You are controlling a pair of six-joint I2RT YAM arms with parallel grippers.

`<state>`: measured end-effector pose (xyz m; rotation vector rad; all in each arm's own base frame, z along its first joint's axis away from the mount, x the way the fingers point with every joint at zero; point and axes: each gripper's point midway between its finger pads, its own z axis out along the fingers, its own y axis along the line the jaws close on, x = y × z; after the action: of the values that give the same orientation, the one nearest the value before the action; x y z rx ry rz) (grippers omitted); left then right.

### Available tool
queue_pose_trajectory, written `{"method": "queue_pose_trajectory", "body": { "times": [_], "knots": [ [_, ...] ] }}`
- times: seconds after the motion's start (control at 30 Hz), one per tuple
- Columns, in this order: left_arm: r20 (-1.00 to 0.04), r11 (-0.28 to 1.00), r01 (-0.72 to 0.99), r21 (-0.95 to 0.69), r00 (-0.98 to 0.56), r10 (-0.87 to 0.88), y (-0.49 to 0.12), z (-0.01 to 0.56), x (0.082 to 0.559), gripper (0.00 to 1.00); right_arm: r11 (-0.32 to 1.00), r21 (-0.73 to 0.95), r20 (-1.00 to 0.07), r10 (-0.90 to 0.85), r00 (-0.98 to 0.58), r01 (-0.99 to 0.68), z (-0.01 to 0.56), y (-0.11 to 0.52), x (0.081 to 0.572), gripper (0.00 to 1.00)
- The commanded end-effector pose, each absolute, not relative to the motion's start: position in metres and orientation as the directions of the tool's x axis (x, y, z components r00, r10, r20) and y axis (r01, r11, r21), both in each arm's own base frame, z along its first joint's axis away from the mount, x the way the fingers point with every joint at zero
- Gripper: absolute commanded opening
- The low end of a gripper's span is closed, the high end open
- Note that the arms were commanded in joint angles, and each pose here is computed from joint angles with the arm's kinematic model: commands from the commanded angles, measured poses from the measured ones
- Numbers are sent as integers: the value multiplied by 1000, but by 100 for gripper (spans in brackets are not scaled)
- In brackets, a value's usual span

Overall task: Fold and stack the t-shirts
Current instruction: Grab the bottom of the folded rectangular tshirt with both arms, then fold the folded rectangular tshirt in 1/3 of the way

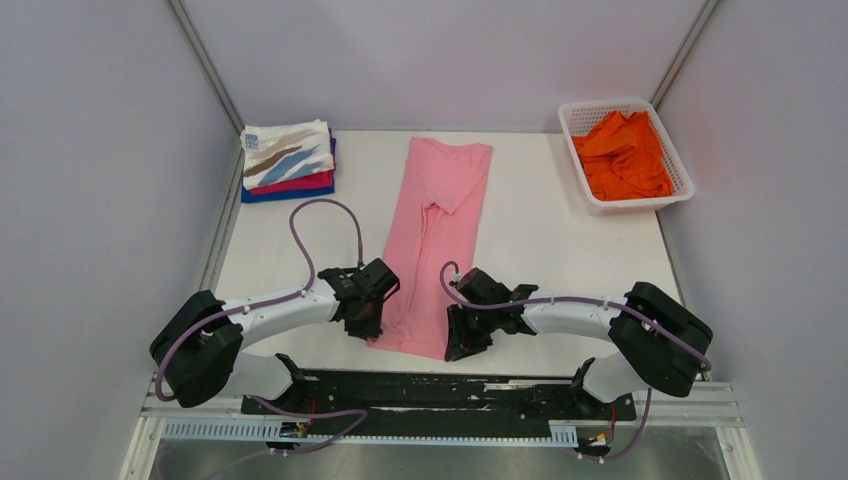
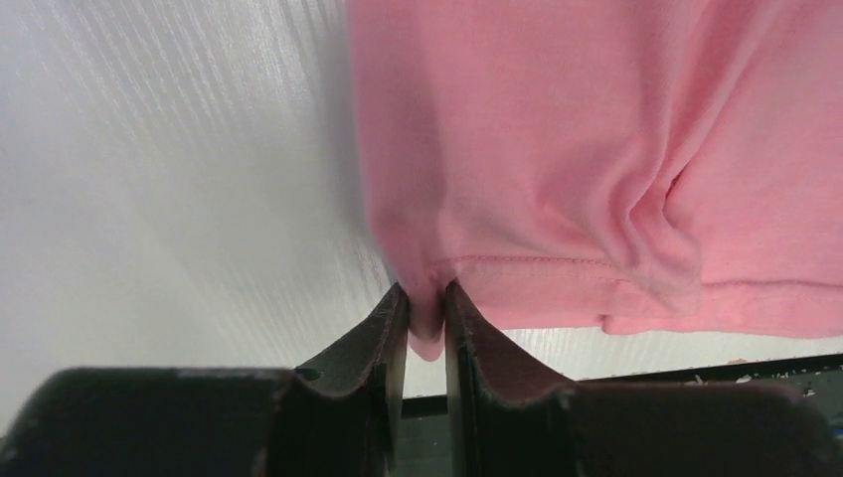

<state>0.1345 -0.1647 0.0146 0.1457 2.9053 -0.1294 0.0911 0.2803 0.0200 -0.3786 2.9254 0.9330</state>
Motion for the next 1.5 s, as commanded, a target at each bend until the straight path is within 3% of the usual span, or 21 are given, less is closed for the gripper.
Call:
{"method": "queue_pose_trajectory", "body": {
  "times": [0.0, 0.07, 0.1, 0.3, 0.6, 0.73, 0.9, 1.47],
  "knots": [
    [-189, 994, 102, -38, -977, 93, -151, 9, 119, 21, 819, 538, -76, -186, -980, -197, 7, 271, 81, 12],
    [-175, 992, 111, -61, -980, 99, -152, 10, 114, 5, 825, 532, -72, -180, -981, -190, 4, 266, 78, 1],
    [-161, 991, 114, -70, -982, 102, -151, 12, 109, 0, 824, 533, -68, -181, -981, -189, 4, 264, 75, 0],
    [-140, 969, 134, -207, -984, 106, -164, 33, 92, 0, 766, 599, -94, -224, -970, -235, 22, 263, 58, 0],
    [-279, 874, 201, -442, -957, 79, -211, 81, 111, 0, 692, 649, -280, -170, -945, -317, 65, 282, 89, 0],
    [-404, 899, 197, -391, -915, 24, -218, 94, 151, 0, 701, 627, -351, -135, -927, -340, 74, 289, 119, 0],
    [-487, 909, 153, -388, -872, -61, -227, 106, 206, 0, 729, 607, -406, -58, -912, -316, 84, 293, 160, 0],
    [-494, 913, -10, -408, -839, -229, -227, 109, 349, 0, 766, 621, -470, 194, -861, -167, 110, 265, 301, 0]
  ]
}}
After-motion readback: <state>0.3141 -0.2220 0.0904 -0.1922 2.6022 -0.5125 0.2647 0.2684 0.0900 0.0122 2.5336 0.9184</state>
